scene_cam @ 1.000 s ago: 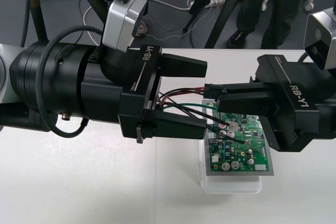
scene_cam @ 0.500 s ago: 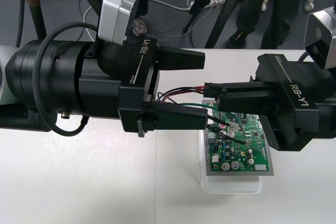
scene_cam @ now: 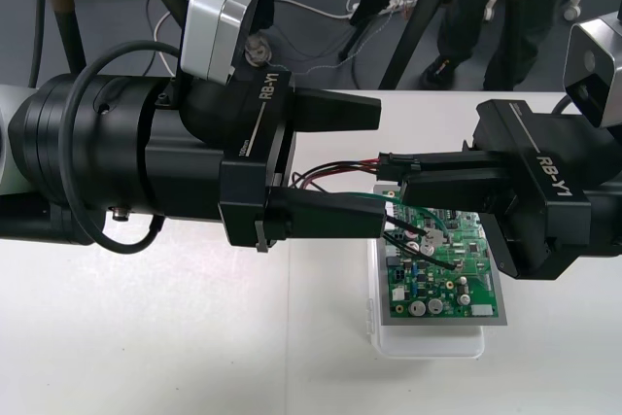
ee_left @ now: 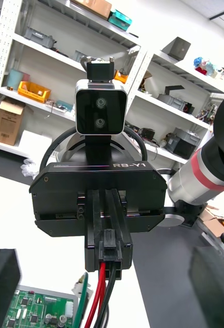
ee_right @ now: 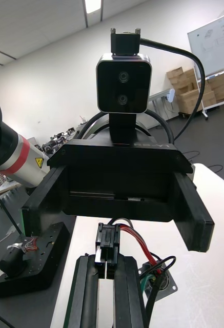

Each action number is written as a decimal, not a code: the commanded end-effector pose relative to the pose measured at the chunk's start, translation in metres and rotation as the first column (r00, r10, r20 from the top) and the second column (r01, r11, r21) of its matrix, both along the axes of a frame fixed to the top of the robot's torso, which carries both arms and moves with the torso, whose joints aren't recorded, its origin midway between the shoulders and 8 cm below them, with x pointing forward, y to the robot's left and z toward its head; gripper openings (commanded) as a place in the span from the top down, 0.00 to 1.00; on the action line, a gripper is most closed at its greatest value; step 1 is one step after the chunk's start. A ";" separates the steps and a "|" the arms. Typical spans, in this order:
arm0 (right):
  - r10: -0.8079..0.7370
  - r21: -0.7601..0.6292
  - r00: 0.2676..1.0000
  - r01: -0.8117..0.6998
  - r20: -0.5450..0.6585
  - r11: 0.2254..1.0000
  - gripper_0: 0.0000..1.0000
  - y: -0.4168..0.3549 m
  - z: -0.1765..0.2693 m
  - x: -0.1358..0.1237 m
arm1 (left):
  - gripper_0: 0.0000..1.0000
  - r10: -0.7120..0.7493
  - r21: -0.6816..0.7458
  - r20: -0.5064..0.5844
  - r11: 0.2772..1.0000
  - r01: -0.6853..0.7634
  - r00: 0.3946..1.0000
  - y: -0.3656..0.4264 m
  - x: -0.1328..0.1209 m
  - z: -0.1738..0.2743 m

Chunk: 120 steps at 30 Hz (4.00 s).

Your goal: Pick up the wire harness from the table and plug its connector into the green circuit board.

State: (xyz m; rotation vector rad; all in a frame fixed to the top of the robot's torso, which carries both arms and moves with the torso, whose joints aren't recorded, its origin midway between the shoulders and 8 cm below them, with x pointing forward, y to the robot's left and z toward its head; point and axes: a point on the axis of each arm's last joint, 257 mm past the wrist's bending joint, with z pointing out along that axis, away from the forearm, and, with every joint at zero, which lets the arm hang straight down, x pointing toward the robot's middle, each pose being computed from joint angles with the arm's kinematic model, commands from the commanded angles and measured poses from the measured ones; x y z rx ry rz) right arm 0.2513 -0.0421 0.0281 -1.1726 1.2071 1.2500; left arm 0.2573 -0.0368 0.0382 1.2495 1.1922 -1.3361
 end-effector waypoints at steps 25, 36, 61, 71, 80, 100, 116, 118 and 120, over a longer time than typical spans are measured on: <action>0.025 0.040 0.998 -0.027 0.049 0.999 1.00 0.007 0.014 -0.006 | 1.00 0.030 -0.035 0.062 0.999 -0.028 0.998 -0.007 -0.001 0.007; 0.024 0.039 0.998 -0.026 0.049 0.999 1.00 0.007 0.014 -0.006 | 1.00 0.029 -0.035 0.061 0.999 -0.027 0.998 -0.007 -0.001 0.007; 0.025 0.039 0.998 -0.027 0.051 0.999 1.00 0.007 0.014 -0.006 | 1.00 0.025 -0.037 0.059 0.999 -0.023 0.998 -0.007 -0.002 0.008; 0.018 0.041 0.999 -0.020 0.049 0.999 0.39 0.007 0.014 -0.005 | 1.00 0.022 -0.038 0.060 0.999 -0.020 0.998 -0.007 -0.003 0.008; 0.018 0.041 0.999 -0.020 0.046 0.999 0.13 0.007 0.014 -0.005 | 1.00 0.023 -0.039 0.061 0.999 -0.021 0.998 -0.007 -0.003 0.008; -0.097 -0.197 0.987 0.121 0.129 0.973 0.00 -0.028 -0.022 0.026 | 1.00 0.058 -0.012 0.140 0.998 -0.057 0.988 0.003 0.014 -0.005; -0.133 -0.498 0.982 0.182 0.132 0.848 0.00 -0.115 -0.075 0.044 | 1.00 0.126 0.007 0.196 0.992 -0.130 0.973 0.017 0.032 -0.043; -0.159 -0.511 0.976 0.214 0.149 0.833 0.00 -0.122 -0.075 0.051 | 1.00 0.134 0.010 0.185 0.990 -0.138 0.974 0.019 0.033 -0.049; -0.180 -0.527 0.970 0.240 0.164 0.815 0.00 -0.127 -0.077 0.057 | 1.00 0.144 0.017 0.186 0.989 -0.150 0.972 0.021 0.034 -0.057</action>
